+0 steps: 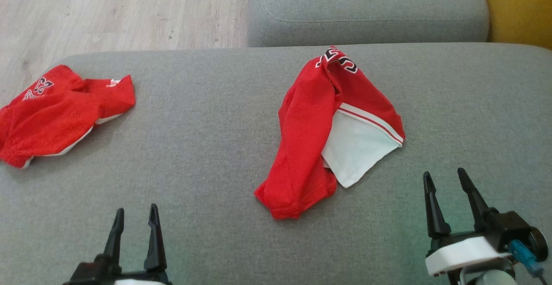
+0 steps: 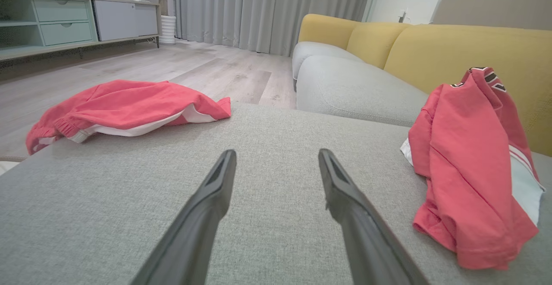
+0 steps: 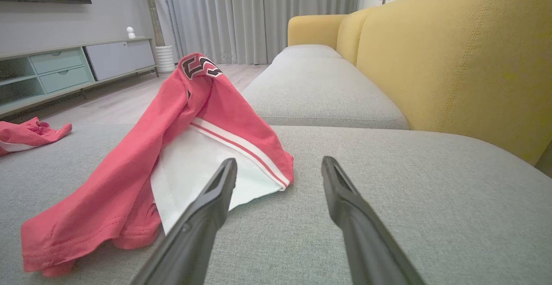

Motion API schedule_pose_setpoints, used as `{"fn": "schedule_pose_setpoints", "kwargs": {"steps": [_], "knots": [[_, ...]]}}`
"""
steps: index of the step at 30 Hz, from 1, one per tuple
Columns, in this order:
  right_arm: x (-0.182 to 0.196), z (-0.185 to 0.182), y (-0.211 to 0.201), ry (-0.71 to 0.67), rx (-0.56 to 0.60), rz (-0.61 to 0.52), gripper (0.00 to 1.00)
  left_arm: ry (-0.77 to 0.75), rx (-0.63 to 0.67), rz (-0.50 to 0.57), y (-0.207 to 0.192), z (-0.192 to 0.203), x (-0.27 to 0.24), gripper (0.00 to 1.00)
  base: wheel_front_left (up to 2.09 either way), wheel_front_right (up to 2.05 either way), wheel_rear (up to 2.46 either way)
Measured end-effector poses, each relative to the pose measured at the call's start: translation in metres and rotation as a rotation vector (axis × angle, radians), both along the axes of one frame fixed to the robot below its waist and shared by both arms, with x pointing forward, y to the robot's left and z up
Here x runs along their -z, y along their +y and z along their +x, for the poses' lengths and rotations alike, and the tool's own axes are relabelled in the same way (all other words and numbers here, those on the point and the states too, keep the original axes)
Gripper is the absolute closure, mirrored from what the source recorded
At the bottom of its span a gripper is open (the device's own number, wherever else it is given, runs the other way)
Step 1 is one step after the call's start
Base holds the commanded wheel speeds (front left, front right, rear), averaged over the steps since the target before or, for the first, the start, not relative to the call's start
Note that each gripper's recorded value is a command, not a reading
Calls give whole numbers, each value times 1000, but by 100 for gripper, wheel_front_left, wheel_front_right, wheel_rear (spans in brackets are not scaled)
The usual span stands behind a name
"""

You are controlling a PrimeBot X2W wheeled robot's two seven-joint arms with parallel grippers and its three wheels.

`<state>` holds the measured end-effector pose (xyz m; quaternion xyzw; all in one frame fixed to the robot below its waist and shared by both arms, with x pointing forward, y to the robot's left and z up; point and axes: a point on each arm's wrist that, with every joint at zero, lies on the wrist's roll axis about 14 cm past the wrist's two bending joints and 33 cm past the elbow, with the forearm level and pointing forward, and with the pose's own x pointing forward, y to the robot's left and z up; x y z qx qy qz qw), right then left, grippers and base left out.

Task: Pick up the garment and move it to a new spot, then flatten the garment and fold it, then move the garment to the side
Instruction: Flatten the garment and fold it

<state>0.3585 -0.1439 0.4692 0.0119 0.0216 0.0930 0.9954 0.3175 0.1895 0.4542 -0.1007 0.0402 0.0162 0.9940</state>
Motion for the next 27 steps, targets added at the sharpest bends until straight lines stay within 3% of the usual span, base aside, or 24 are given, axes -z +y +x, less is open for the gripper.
{"fn": "schedule_pose_setpoints", "kwargs": {"steps": [13,21,27], "knots": [[8,-3,10,28,-26,9,0,-21,21,18,-2,1,-6,0,0,0,0],[-2,3,30,13,-68,98,0,-38,60,23,-13,5,-11,0,0,0,0],[19,22,45,232,-102,136,0,-37,74,19,-19,5,-11,0,0,0,0]]}}
